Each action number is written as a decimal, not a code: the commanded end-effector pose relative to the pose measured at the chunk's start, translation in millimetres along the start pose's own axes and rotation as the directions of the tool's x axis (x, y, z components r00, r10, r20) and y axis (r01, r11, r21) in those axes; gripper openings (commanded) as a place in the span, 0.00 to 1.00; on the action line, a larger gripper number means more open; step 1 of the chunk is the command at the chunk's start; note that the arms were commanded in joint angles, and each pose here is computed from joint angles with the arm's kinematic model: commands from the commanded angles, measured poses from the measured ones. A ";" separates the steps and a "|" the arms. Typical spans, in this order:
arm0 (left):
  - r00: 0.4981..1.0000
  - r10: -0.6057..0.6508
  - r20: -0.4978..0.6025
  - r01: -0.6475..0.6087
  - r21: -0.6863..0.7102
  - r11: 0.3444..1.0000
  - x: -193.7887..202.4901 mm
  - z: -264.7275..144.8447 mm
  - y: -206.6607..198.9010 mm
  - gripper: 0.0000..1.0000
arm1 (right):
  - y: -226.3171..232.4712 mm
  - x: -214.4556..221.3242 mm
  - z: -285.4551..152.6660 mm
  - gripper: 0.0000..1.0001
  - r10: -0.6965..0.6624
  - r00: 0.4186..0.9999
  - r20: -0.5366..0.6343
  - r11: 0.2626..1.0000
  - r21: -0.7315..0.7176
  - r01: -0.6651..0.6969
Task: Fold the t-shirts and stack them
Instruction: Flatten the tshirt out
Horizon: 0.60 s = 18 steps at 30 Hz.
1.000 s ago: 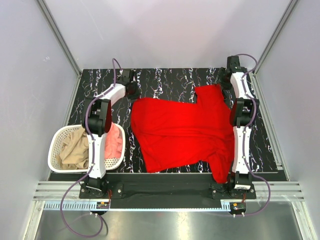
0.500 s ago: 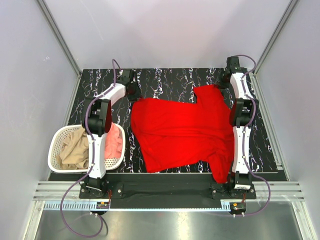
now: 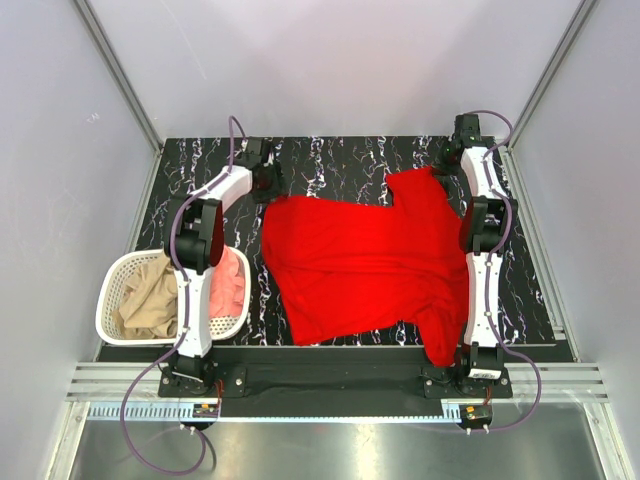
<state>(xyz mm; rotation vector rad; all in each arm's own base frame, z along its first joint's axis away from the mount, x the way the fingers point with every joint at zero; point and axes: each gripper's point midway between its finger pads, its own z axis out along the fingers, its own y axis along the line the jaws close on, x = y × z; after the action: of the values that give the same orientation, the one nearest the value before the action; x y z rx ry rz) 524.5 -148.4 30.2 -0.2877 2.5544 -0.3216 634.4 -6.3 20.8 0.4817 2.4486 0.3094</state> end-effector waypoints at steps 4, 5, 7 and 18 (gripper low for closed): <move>0.985 0.138 0.103 -0.134 -0.044 0.990 -27.5 -34.5 -14.5 0.61 | 5.8 -13.1 -15.6 0.00 0.002 0.999 0.032 1.000 -0.013 -0.002; 0.986 0.135 0.101 -0.132 -0.043 0.990 -26.8 -33.2 -14.6 0.62 | 5.3 -12.1 -15.4 0.00 0.001 1.000 0.029 1.000 -0.012 -0.001; 0.988 0.124 0.094 -0.121 -0.039 0.992 -25.6 -30.3 -16.3 0.63 | 5.0 -10.9 -14.9 0.00 0.000 1.000 0.025 1.000 -0.012 0.000; 0.983 0.137 0.125 -0.136 -0.011 0.991 -30.2 -27.9 -27.9 0.64 | 6.0 -13.3 -17.9 0.00 -0.016 0.999 0.031 1.000 -0.015 0.017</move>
<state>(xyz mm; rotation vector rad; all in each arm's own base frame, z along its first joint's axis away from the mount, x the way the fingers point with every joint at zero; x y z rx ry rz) 519.8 -157.9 37.5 -0.1621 2.5575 -0.2238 636.4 -4.9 21.1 0.4799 2.4370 0.3220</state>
